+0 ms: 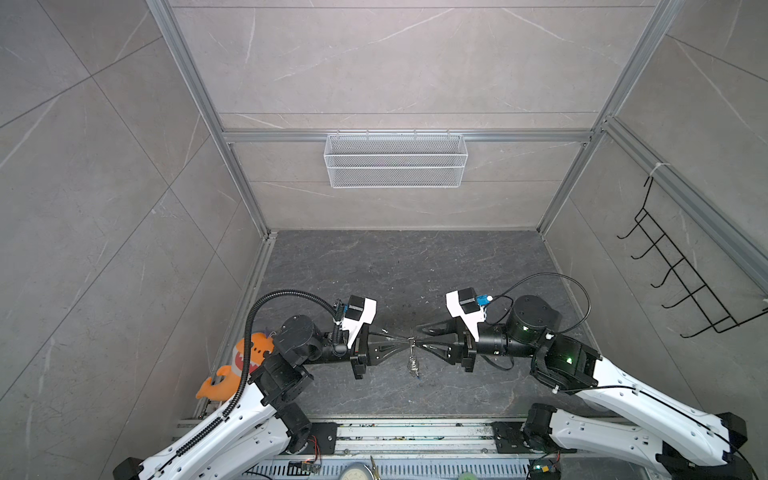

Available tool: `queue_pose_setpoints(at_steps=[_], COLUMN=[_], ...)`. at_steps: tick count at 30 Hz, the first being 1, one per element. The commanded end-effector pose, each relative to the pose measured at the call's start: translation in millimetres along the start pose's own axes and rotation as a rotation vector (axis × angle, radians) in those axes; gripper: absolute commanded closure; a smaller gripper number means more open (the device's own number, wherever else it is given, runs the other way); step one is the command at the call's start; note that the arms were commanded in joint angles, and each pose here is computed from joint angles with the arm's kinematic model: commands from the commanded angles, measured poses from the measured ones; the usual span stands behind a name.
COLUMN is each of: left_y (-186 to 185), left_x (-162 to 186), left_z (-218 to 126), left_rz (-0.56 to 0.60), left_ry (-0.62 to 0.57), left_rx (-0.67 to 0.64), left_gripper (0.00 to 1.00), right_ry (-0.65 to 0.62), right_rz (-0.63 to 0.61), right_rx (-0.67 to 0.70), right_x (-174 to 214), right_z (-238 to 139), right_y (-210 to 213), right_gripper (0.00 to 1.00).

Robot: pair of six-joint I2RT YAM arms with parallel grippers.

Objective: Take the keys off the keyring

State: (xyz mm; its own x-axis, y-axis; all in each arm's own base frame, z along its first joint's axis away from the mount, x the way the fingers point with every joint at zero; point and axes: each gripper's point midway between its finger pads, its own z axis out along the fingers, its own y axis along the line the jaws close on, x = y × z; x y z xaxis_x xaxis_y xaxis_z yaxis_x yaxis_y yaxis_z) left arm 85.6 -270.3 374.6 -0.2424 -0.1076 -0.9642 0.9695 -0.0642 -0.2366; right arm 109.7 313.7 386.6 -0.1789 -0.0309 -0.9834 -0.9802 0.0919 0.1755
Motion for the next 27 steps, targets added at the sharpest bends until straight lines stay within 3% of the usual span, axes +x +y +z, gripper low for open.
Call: queue_pose_setpoints(at_steps=[1,15,27], left_y=[-18,-13,-7], left_x=[-24,-26,-28], left_z=[-5,-7,-11], left_rz=[0.1,0.106,0.112], left_ry=[-0.07,-0.091,-0.113], left_rx=[0.036,0.002,-0.048], left_gripper=[1.0,1.0,1.0], right_ry=[-0.049,-0.016,-0.015], right_rz=[0.005,0.058,0.064], right_rx=[-0.066,-0.129,-0.089], right_x=[-16,-2,4], right_z=[-2,9,10], right_y=[14,17,9], right_gripper=[0.7,0.77,0.88])
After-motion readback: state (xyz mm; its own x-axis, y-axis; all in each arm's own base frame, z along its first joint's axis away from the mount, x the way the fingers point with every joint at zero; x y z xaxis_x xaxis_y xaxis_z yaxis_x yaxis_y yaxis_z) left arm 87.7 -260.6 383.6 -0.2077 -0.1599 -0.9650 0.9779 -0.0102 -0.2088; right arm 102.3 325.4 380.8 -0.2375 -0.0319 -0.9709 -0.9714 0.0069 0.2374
